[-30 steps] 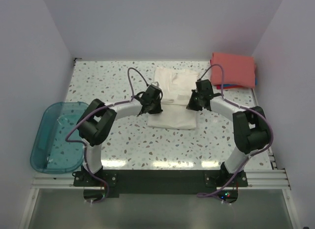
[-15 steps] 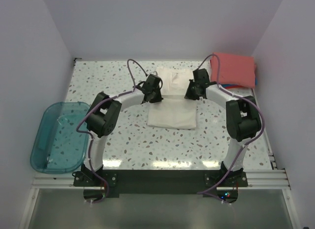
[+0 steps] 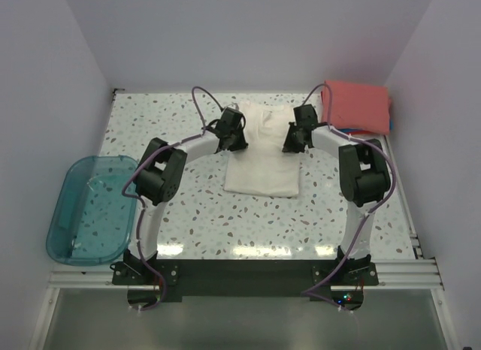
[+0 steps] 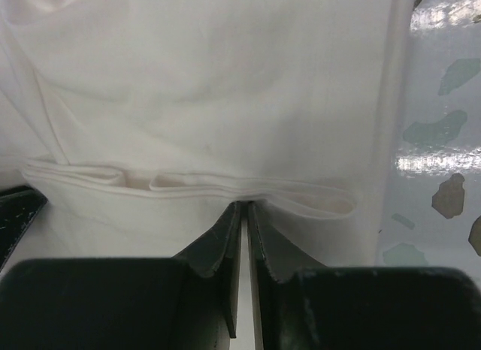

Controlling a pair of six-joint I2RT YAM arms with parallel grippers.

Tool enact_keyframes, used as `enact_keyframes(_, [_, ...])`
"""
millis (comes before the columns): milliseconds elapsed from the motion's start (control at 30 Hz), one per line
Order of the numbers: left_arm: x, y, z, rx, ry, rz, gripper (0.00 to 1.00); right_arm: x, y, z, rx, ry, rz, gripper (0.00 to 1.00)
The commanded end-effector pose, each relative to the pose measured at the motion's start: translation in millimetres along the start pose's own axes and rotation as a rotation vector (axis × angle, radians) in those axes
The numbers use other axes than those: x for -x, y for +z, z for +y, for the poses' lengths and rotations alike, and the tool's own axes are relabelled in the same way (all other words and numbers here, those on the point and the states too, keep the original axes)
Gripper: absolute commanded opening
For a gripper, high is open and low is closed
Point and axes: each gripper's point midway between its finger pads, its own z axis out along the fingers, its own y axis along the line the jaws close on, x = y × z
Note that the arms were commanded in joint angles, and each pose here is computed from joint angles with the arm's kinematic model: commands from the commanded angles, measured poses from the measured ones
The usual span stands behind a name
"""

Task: Fold and stack the t-shirts
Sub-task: Fold the tshirt

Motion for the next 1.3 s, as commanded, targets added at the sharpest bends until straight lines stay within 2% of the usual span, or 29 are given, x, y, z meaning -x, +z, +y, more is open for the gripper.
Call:
enact_keyframes(0, [-18.7, 3.5, 27.9, 0.102, -0.051, 0.019, 0.21, -6.4, 10.2, 1.1, -0.025, -0.047, 0.011, 0.12])
enact_keyframes(133, [-29.1, -16.7, 50.4, 0.181, -0.129, -0.001, 0.20, -28.6, 20.9, 9.1, -0.025, -0.084, 0.054, 0.13])
enact_keyframes(167, [-42.5, -20.9, 65.0, 0.219, -0.135, 0.012, 0.20, -33.1, 21.6, 10.7, -0.025, -0.088, 0.061, 0.14])
enact_keyframes(433, [-55.1, -65.8, 91.7, 0.232, -0.191, -0.037, 0.21, -78.2, 6.0, 41.5, 0.064, -0.119, 0.108, 0.14])
enact_keyframes(600, [-52.2, -71.9, 110.6, 0.240, -0.196, -0.035, 0.21, -74.4, -1.1, 40.0, 0.070, -0.107, 0.105, 0.16])
enact_keyframes(733, [-39.7, -69.7, 107.8, 0.201, -0.157, -0.030, 0.22, -48.4, -4.4, 37.8, 0.134, -0.037, 0.099, 0.19])
enact_keyframes(867, [-13.7, -74.6, 94.4, 0.124, -0.135, -0.057, 0.33, -18.7, -15.2, 32.4, 0.204, 0.021, 0.074, 0.22])
enact_keyframes(967, [20.9, -89.6, 69.7, 0.018, -0.118, -0.143, 0.54, 1.0, -33.9, 34.8, 0.223, 0.019, 0.032, 0.26])
enact_keyframes(1067, [38.3, -108.6, 60.6, 0.013, -0.102, -0.175, 0.64, 4.5, -49.5, 33.7, 0.209, 0.014, 0.008, 0.27])
enact_keyframes(1167, [23.3, -121.4, 72.9, 0.062, -0.133, -0.143, 0.66, -10.2, -71.1, 24.9, 0.196, 0.020, 0.002, 0.33])
enact_keyframes(1200, [21.9, -131.8, 72.4, 0.052, -0.145, -0.152, 0.66, -9.1, -90.4, 28.9, 0.222, 0.016, -0.031, 0.33])
enact_keyframes(1267, [-12.6, -135.6, 86.1, 0.054, -0.185, -0.102, 0.64, -44.4, -96.7, 23.6, 0.233, 0.014, 0.009, 0.33])
